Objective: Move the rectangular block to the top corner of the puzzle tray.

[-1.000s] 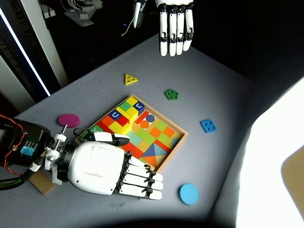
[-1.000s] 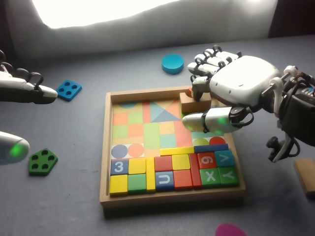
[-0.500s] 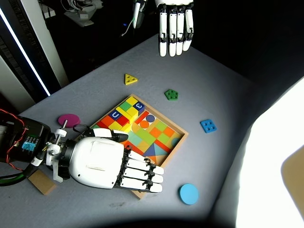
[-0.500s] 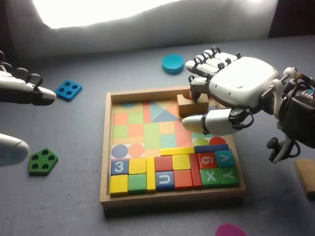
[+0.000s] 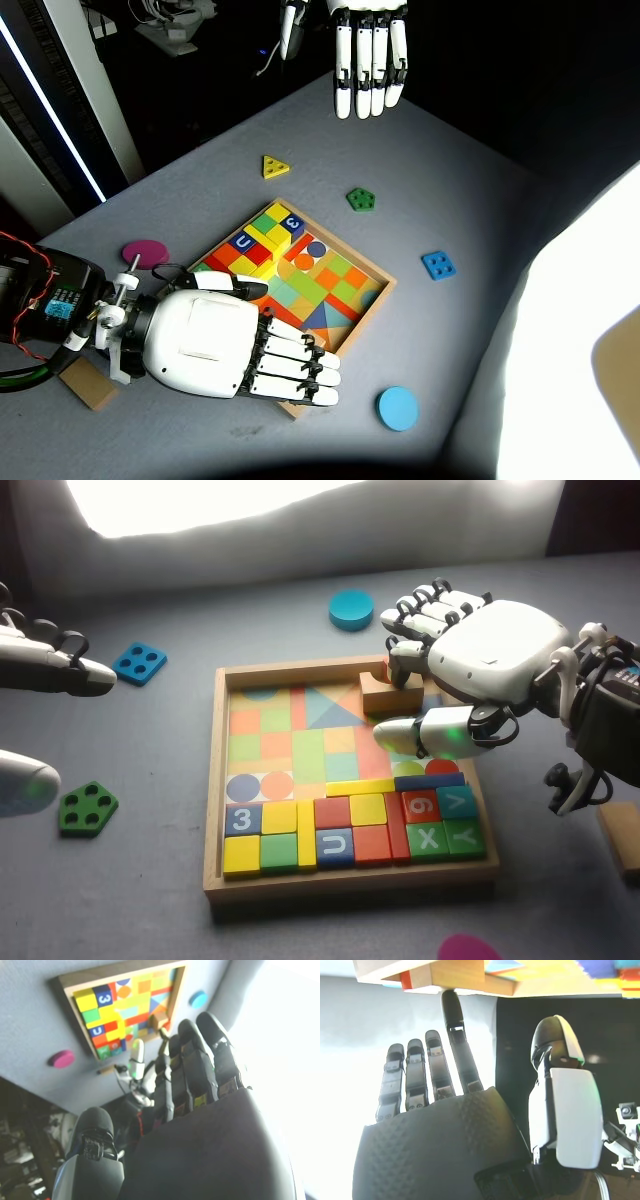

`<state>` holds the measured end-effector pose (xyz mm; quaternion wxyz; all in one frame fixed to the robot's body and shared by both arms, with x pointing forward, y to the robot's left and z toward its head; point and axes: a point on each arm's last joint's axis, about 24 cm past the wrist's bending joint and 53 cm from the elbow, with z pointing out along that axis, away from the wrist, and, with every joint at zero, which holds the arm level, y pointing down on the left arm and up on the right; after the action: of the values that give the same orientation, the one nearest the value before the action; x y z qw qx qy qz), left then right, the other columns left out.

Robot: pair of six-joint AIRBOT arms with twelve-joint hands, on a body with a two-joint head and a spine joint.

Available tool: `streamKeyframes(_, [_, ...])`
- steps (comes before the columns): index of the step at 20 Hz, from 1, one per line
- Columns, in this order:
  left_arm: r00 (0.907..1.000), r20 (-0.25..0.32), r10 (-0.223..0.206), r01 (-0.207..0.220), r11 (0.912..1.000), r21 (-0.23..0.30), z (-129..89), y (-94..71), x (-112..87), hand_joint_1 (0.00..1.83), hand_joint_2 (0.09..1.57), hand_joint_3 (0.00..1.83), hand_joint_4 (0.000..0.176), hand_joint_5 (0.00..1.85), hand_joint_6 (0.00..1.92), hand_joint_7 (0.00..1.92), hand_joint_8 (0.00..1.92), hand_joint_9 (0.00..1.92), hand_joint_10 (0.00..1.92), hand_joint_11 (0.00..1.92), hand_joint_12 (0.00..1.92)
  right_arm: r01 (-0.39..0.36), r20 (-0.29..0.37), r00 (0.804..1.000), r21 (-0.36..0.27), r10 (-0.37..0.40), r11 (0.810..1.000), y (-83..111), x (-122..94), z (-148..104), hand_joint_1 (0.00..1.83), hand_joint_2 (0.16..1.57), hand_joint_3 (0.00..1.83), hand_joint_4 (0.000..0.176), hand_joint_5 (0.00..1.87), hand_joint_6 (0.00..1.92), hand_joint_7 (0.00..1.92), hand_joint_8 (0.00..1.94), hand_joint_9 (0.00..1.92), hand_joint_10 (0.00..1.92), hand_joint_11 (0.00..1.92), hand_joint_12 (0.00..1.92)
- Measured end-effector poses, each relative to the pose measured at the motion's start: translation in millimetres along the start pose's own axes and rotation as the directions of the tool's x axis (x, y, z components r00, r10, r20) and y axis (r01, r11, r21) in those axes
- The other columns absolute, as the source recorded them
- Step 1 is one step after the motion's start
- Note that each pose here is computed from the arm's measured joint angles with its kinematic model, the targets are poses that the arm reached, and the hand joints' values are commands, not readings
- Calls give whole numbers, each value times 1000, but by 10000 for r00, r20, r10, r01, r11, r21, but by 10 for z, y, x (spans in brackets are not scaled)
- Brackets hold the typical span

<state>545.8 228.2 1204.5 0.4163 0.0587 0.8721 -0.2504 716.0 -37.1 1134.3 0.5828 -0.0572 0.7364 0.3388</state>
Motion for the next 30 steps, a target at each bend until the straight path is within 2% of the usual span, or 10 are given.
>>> streamKeyframes(2, [10000, 3, -1, 1, 10000, 2, 0, -1, -1, 16, 1277, 0, 46, 236, 5, 295, 2, 330, 2, 0, 878, 79, 34, 10000, 40, -79, 10000, -31, -6, 2, 0, 1128, 0, 0, 386, 752, 12, 5, 0, 0, 0, 0])
streamKeyframes(6, [10000, 25, -22, 22, 10000, 8, -2, 3, -9, 28, 1281, 1, 43, 217, 3, 274, 0, 324, 1, 0, 867, 243, 303, 9992, 389, -255, 9989, -227, -91, 40, 0, 1127, 0, 0, 400, 751, 48, 16, 0, 0, 0, 0])
streamKeyframes(8, [10000, 25, -22, 22, 10000, 8, -2, 3, -9, 11, 1286, 3, 38, 197, 1, 252, 0, 306, 0, 0, 849, 249, 343, 9991, 424, -264, 9988, -249, -100, 57, 0, 1125, 0, 0, 413, 749, 71, 22, 0, 0, 0, 0])
streamKeyframes(10, [10000, 30, -19, 19, 10000, 6, -2, 3, -10, 40, 1273, 0, 49, 190, 0, 261, 2, 308, 1, 0, 823, 242, 364, 9990, 434, -258, 9988, -254, -106, 58, 0, 1129, 0, 0, 414, 747, 85, 24, 0, 0, 0, 0])
streamKeyframes(16, [10000, 30, -19, 19, 10000, 6, -2, 3, -10, 29, 1278, 2, 46, 209, 1, 287, 2, 320, 1, 0, 822, 196, 394, 9990, 394, -212, 9990, -223, -156, 78, 0, 1125, 0, 0, 417, 744, 59, 6, 0, 0, 0, 0])
streamKeyframes(20, [10000, 62, -27, 26, 10000, 36, -4, -5, -20, 3, 1272, 0, 40, 208, 3, 296, 9, 332, 6, 0, 881, -204, 867, 9961, 307, 176, 9993, -172, -452, 103, 0, 1134, 3, 0, 425, 739, 48, 13, 0, 0, 0, 0])
streamKeyframes(22, [10000, 67, -27, 27, 10000, 32, -5, -3, -21, 0, 1272, 0, 39, 184, 0, 279, 0, 314, 0, 0, 862, -427, 1328, 9904, 244, 391, 9988, -159, -678, 98, 0, 1135, 3, 0, 437, 734, 71, 19, 0, 0, 0, 0])
streamKeyframes(24, [10000, 67, -27, 27, 10000, 32, -5, -3, -21, 0, 1283, 3, 40, 172, 2, 252, 1, 299, 0, 0, 816, -454, 1581, 9866, 261, 407, 9986, -178, -805, 77, 0, 1135, 3, 0, 436, 732, 65, 14, 0, 0, 0, 0])
streamKeyframes(26, [10000, 66, -24, 24, 10000, 34, -4, -5, -21, 7, 1283, 1, 43, 199, 7, 274, 9, 308, 4, 0, 813, -258, 1575, 9873, 255, 215, 9993, -191, -852, 18, 0, 1131, 1, 0, 387, 714, 45, 5, 0, 0, 0, 0])
streamKeyframes(30, [10000, 69, -33, 33, 10000, 27, -5, 0, -22, 28, 1282, 0, 46, 198, 4, 282, 5, 309, 3, 0, 804, 273, 1501, 9883, -55, -262, 9996, -100, -966, -289, 0, 1126, 0, 0, 333, 695, 18, 0, 0, 0, 0, 0])
